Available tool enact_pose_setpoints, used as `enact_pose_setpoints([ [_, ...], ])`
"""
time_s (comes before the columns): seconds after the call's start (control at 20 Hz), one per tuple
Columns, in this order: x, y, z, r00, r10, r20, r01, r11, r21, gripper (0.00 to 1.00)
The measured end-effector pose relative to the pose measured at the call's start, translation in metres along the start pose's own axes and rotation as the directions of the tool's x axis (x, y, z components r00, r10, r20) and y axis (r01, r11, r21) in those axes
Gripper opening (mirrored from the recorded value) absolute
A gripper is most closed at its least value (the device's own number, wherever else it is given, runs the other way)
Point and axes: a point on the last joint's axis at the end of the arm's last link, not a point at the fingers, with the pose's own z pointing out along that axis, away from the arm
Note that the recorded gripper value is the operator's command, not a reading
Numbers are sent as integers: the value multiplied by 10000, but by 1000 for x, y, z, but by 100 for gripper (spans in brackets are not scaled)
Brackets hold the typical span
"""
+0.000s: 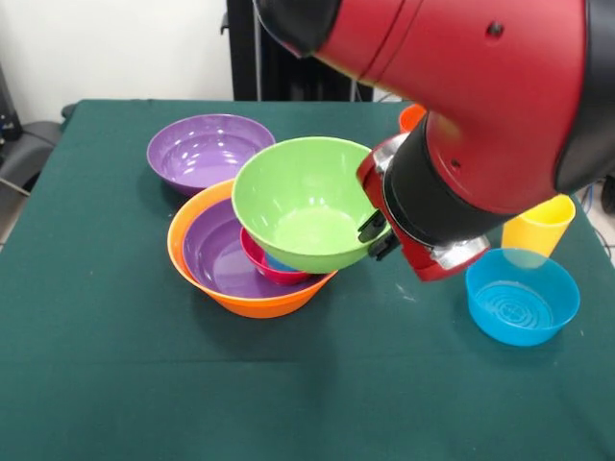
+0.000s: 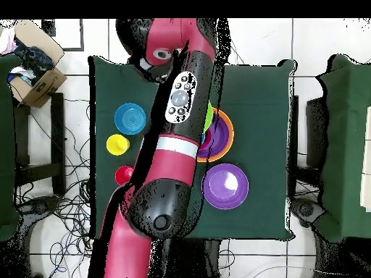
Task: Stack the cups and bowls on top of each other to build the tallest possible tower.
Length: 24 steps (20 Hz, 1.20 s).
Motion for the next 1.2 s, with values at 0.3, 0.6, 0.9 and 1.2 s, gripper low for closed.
enact_pose_setpoints([
  [0.3,9,2,1,10000,9,81,-10,9999,152,0],
  [0.6,11,0,-9,9997,40,224,-43,9999,125,0],
  [0.9,8,-6,-24,9991,127,403,-128,9999,25,0],
  [1.2,5,-14,-37,9980,291,552,-291,9996,-7,0],
])
